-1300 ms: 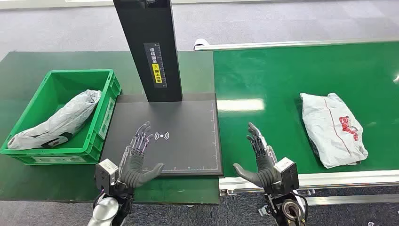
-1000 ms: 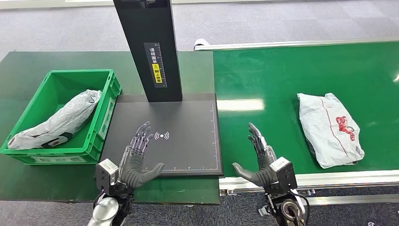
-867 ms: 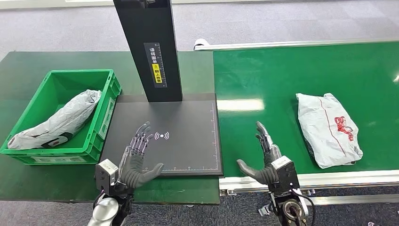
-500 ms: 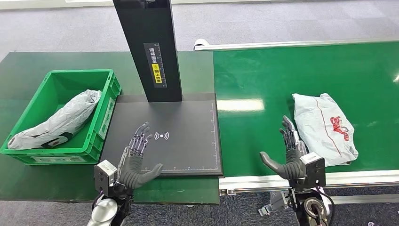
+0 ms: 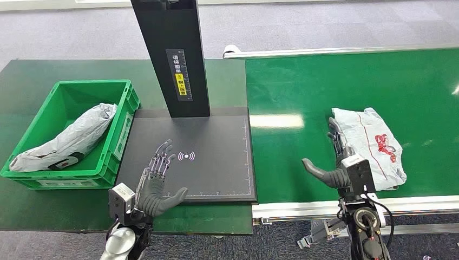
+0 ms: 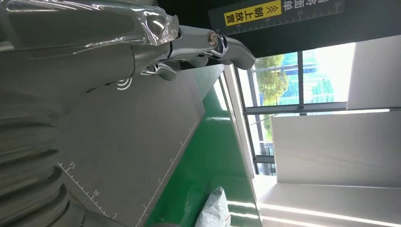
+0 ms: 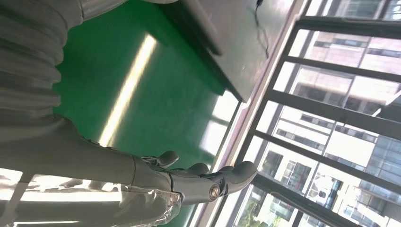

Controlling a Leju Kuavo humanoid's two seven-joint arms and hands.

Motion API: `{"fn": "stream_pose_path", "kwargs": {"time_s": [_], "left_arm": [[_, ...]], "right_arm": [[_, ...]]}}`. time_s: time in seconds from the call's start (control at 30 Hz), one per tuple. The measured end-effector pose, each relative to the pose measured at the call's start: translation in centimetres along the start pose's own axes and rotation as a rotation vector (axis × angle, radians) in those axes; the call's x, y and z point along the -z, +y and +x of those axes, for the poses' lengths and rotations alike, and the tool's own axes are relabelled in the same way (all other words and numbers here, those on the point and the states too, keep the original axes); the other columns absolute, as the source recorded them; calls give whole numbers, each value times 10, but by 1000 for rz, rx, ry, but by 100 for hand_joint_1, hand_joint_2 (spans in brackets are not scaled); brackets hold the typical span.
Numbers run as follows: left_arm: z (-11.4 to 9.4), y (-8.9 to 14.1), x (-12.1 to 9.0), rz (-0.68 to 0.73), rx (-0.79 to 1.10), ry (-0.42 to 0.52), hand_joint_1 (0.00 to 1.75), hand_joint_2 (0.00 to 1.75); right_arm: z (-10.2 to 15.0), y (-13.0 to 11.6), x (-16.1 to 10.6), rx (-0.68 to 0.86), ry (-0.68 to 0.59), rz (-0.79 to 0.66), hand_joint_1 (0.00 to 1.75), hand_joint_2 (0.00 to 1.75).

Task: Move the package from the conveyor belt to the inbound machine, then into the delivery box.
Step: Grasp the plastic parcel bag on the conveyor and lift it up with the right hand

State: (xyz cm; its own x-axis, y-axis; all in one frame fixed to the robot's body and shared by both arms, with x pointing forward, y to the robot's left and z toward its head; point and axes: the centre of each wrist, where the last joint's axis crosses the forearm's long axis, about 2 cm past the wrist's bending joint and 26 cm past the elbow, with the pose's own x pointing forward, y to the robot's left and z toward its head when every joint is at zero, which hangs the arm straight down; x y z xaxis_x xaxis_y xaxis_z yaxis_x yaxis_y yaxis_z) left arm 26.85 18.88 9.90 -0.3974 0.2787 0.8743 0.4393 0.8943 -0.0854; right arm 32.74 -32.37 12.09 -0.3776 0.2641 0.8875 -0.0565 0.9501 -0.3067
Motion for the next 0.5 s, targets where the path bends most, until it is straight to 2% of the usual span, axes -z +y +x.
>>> {"fn": "stream_pose_path", "kwargs": {"time_s": [0.17,0.27,0.4,0.5], "left_arm": [[0,0,0,0,0,0,0,175],[0,1,3,-4,-1,-4,0,175],[-2,0,5,-11,-15,-6,0,175],[-3,-1,5,-11,-20,-5,0,175]], "right_arm": [[-1,-3,4,-13,3,1,0,175],[-6,-25,29,-105,33,2,0,175],[-10,-60,67,-308,104,12,0,175],[-11,-72,82,-408,161,17,0,175]]}}
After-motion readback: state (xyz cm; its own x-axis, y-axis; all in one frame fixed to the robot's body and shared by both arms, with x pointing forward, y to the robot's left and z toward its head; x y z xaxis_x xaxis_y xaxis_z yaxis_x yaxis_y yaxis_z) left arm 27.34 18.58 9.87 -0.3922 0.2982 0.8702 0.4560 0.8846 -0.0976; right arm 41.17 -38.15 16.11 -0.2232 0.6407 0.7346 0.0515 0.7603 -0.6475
